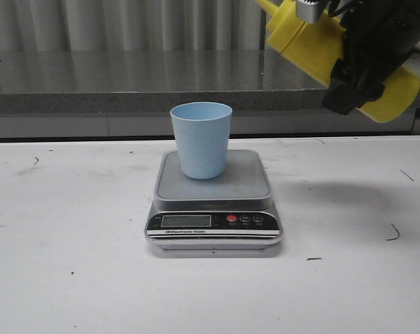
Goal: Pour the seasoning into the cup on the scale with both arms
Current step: 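Lift the yellow bottle and tilt its nozzle down toward the cup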
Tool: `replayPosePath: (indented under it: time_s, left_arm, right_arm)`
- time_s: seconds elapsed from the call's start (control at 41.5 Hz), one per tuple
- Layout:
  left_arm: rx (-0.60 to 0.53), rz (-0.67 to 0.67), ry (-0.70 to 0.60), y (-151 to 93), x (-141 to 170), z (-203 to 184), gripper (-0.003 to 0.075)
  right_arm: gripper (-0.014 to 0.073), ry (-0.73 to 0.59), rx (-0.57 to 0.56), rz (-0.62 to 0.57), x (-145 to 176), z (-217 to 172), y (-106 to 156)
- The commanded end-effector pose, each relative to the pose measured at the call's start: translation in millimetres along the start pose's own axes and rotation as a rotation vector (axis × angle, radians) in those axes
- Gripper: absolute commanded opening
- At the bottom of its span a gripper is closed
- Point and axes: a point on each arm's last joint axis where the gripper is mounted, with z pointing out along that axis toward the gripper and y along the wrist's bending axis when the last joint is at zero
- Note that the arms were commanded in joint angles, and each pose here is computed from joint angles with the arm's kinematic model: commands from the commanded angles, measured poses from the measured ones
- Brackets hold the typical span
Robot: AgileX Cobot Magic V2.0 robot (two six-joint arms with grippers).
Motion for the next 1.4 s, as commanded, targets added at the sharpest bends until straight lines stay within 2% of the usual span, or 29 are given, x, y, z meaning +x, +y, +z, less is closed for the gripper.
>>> replayPosePath:
  time_s: [0.0,0.169,0.314,0.386,0.531,0.675,0.941,1.375]
  left_arm:
    - [0.017,-0.015,-0.097,-2,-13,-5,0.0386]
    - [0.017,-0.015,-0.097,-2,-13,-5,0.0386]
    - [0.017,-0.015,-0.097,-2,-13,-5,0.0386]
    - [0.017,-0.015,-0.097,-2,-13,-5,0.0386]
    - [0.017,-0.015,-0.097,-2,-13,-5,0.0386]
    - [0.017,-0.015,-0.097,-2,-13,-5,0.0386]
    - [0.017,-0.015,-0.097,-2,-13,-5,0.0386]
    - [0.017,-0.015,-0.097,-2,-13,-5,0.0386]
  right_arm:
    - [0.0258,-0.069,0.107,-0.149,-24,-23,-17]
    - [0.0258,-0.037,0.116,-0.241,-41,-26,-13]
    - [0.0258,0.063,0.169,-0.317,-53,-27,-15]
    - [0.0258,0.100,0.206,-0.397,-58,-26,-14]
    - [0.0258,0.146,0.283,-0.636,-69,-20,-7]
    - [0.0258,0.179,0.336,-0.779,-75,-16,-5]
    - [0.0258,0.222,0.390,-0.869,-76,-18,-8]
    - [0.0258,0.332,0.486,-0.922,-76,-25,-15]
